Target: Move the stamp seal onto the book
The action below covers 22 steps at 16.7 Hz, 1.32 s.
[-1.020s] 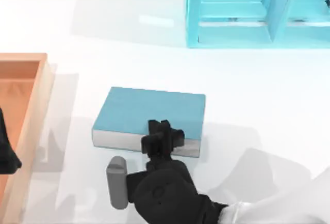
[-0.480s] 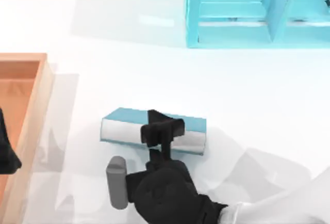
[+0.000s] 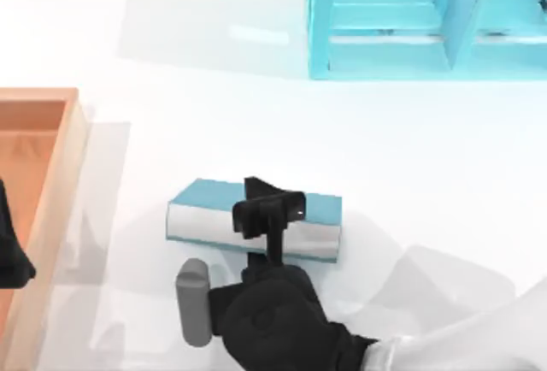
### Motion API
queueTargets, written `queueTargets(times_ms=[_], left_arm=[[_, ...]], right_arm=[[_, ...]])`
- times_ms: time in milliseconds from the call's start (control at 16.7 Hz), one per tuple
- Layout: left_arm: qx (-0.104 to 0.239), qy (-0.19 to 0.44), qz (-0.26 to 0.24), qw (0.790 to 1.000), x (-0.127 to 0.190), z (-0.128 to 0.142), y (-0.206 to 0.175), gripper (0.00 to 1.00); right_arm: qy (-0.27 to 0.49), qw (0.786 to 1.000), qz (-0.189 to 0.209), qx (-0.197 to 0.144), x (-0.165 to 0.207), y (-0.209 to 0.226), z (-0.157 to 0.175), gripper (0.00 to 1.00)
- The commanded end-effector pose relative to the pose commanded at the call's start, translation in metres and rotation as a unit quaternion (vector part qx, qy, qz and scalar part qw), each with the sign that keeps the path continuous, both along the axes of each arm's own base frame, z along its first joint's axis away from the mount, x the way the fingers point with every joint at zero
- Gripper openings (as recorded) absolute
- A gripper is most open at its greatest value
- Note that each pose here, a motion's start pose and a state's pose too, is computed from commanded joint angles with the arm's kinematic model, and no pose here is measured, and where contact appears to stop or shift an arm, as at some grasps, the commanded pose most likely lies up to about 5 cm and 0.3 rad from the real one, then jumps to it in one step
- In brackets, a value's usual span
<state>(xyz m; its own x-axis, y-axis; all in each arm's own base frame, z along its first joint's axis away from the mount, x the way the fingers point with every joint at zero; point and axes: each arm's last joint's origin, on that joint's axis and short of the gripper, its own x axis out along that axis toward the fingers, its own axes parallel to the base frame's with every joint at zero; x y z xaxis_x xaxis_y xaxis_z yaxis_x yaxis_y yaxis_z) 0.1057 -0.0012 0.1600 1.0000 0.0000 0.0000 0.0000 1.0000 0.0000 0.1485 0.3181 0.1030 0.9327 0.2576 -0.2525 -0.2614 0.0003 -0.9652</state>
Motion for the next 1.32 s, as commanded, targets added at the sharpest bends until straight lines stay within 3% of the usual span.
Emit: queueTargets(times_ms=[180,480,660,900,1320], left_arm=[[0.0,0.0,0.0,1.0,0.0,0.0,0.0,1.0],[0.0,0.0,0.0,1.0,0.0,0.0,0.0,1.0],[0.0,0.0,0.0,1.0,0.0,0.0,0.0,1.0],[0.0,0.0,0.0,1.0,0.0,0.0,0.0,1.0],[0.0,0.0,0.0,1.0,0.0,0.0,0.0,1.0]], right_arm=[[0.008,1.0,0.007,0.009,-0.022,0.008,0.002,1.0],[0.035,0.998,0.037,0.034,-0.107,0.02,0.004,1.0],[0.031,0.999,0.033,0.027,-0.142,0.013,0.005,1.0],[0.006,1.0,0.007,0.003,-0.15,0.003,0.009,1.0],[0.001,1.0,-0.001,-0.003,-0.148,0.001,0.008,1.0]])
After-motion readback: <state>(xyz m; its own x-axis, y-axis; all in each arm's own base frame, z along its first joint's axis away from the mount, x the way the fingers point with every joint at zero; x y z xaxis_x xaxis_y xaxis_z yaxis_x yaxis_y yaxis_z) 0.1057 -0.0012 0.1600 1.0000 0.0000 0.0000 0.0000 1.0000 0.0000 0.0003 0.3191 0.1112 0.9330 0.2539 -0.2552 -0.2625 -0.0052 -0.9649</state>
